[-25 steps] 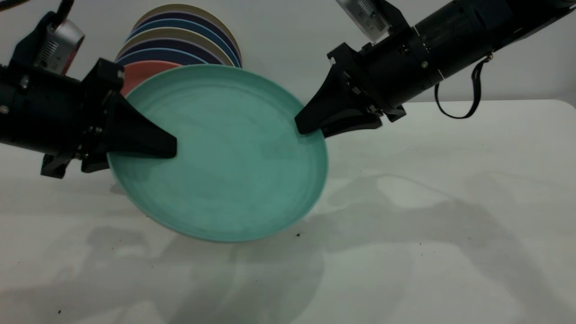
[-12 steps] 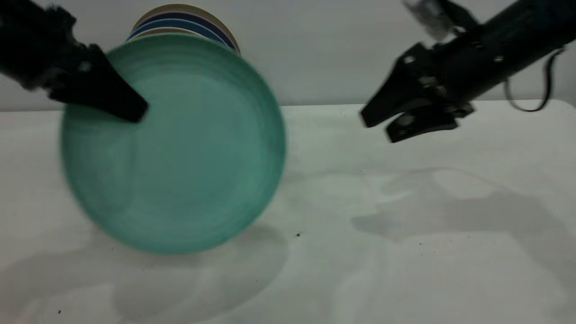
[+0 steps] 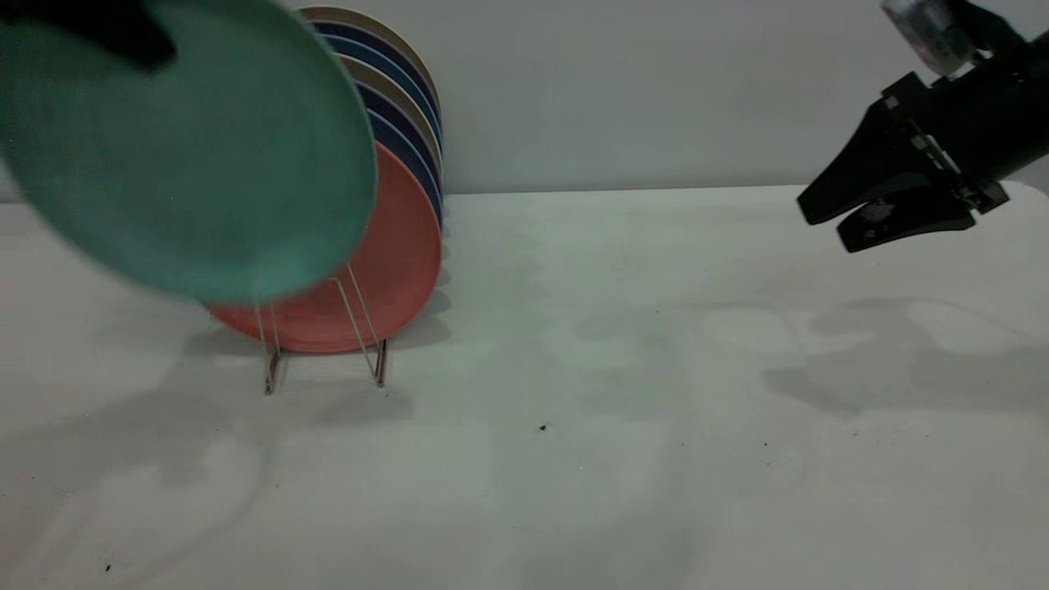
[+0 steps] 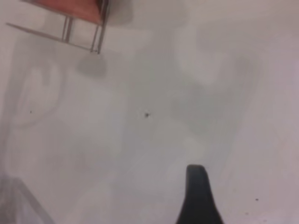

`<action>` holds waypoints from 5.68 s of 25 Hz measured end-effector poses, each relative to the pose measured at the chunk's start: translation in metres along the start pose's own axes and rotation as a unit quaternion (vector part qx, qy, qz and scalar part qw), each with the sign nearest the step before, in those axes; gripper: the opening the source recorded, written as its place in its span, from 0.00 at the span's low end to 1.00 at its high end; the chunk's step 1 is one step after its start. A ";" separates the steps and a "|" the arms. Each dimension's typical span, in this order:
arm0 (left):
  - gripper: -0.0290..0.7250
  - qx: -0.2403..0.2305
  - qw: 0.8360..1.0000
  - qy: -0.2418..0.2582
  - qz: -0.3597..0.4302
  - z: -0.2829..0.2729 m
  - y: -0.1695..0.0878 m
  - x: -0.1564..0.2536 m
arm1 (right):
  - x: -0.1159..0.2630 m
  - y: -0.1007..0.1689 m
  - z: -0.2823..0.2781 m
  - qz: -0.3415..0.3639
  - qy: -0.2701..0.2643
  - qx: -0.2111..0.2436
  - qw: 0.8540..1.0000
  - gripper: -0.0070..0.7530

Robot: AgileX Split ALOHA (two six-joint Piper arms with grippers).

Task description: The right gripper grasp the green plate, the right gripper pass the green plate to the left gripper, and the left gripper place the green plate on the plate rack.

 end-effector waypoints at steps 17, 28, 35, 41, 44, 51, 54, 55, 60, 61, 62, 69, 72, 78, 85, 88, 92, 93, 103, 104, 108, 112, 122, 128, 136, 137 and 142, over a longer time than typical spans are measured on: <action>0.19 -0.028 1.000 0.003 0.005 0.037 0.012 -0.006 | 0.001 -0.001 -0.001 0.001 0.002 0.001 1.000 0.75; 0.19 -0.044 0.999 0.005 -0.013 0.039 0.016 -0.004 | 0.001 -0.001 -0.001 0.001 0.003 0.001 1.000 0.75; 0.19 -0.025 0.999 0.015 -0.018 0.056 0.007 0.006 | 0.001 -0.001 -0.001 0.002 0.003 0.001 1.000 0.75; 0.19 -0.011 1.000 0.020 -0.013 0.069 0.003 0.012 | 0.001 -0.001 -0.001 0.001 0.003 0.001 1.000 0.75; 0.19 -0.004 1.000 0.023 -0.015 0.077 0.001 0.016 | 0.001 -0.001 -0.001 0.001 0.003 0.001 1.000 0.75; 0.19 0.009 0.999 0.029 -0.018 0.091 -0.003 0.023 | 0.001 -0.001 -0.001 0.001 0.002 0.002 1.000 0.75; 0.19 0.011 0.999 0.030 -0.018 0.092 -0.004 0.023 | 0.001 -0.002 -0.001 0.001 0.001 0.004 1.000 0.75; 0.19 0.011 0.999 0.030 -0.018 0.092 -0.004 0.023 | 0.000 -0.002 -0.001 0.002 0.001 0.005 1.000 0.75; 0.25 0.013 0.999 0.029 -0.019 0.092 -0.005 0.023 | 0.000 -0.002 -0.001 0.002 0.000 0.006 1.000 0.75; 0.28 0.015 0.999 0.029 -0.019 0.092 -0.005 0.023 | 0.000 -0.002 -0.001 0.002 0.000 0.006 1.000 0.75; 0.32 0.017 0.999 0.029 -0.019 0.092 -0.006 0.023 | 0.000 -0.002 -0.001 0.002 0.000 0.006 1.000 0.75; 0.50 0.041 0.999 0.024 -0.020 0.088 -0.014 0.020 | 0.000 -0.002 -0.001 0.002 0.000 0.006 1.000 0.75; 0.51 0.050 0.998 0.021 -0.015 0.079 -0.016 0.016 | 0.000 -0.002 -0.001 0.002 0.000 0.006 1.000 0.75; 0.54 0.012 1.000 0.009 -0.021 0.045 -0.006 0.000 | 0.000 -0.003 -0.001 0.001 0.000 0.007 1.000 0.75; 0.63 -0.094 0.929 -0.021 -0.356 0.004 0.023 -0.008 | 0.004 -0.006 -0.003 0.006 0.018 0.036 0.999 0.75; 0.66 -0.112 0.861 0.011 -0.495 -0.010 0.022 0.012 | 0.007 0.000 -0.013 -0.008 0.048 0.092 0.995 0.75; 0.68 -0.131 0.805 0.089 -0.572 -0.030 0.007 0.037 | 0.009 0.026 -0.037 -0.044 0.085 0.192 0.977 0.75; 0.68 -0.138 0.797 0.103 -0.579 -0.037 0.004 0.040 | 0.009 0.034 -0.047 -0.060 0.093 0.221 0.969 0.75; 0.68 -0.123 0.769 0.176 -0.603 -0.137 -0.058 0.030 | 0.038 0.119 -0.148 -0.043 0.098 0.409 0.906 0.75; 0.68 -0.126 0.768 0.174 -0.604 -0.148 -0.066 0.029 | 0.041 0.125 -0.156 -0.045 0.085 0.409 0.908 0.75; 0.68 -0.163 0.771 0.133 -0.602 -0.186 -0.091 0.023 | 0.069 0.154 -0.186 -0.048 0.042 0.387 0.920 0.75; 0.68 -0.203 0.772 0.087 -0.597 -0.221 -0.140 0.024 | 0.116 0.178 -0.206 -0.065 0.013 0.348 0.935 0.75; 0.68 -0.335 0.747 -0.020 -0.574 -0.265 -0.249 0.053 | 0.215 0.189 -0.229 -0.137 -0.053 0.327 0.934 0.75; 0.68 -0.307 0.761 -0.044 -0.570 -0.244 -0.272 0.053 | 0.256 0.187 -0.224 -0.163 -0.091 0.304 0.934 0.75; 0.68 -0.279 0.778 -0.022 -0.563 -0.207 -0.292 0.067 | 0.286 0.172 -0.211 -0.191 -0.154 0.297 0.923 0.75; 0.68 -0.277 0.779 -0.019 -0.563 -0.203 -0.293 0.069 | 0.287 0.172 -0.211 -0.195 -0.166 0.297 0.920 0.75; 0.68 -0.268 0.780 0.000 -0.566 -0.184 -0.300 0.079 | 0.289 0.175 -0.214 -0.207 -0.200 0.293 0.912 0.75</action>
Point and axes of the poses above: a point on each arm's last joint axis where the gripper is mounted, z pointing out along that axis toward the gripper, y along the wrist's bending axis when the last joint is at zero, x = y × z, the point moved 7 cm from there along z, pointing out along that axis toward the gripper, and after that the axes turned 2 degrees about z, right-handed, at the moved point
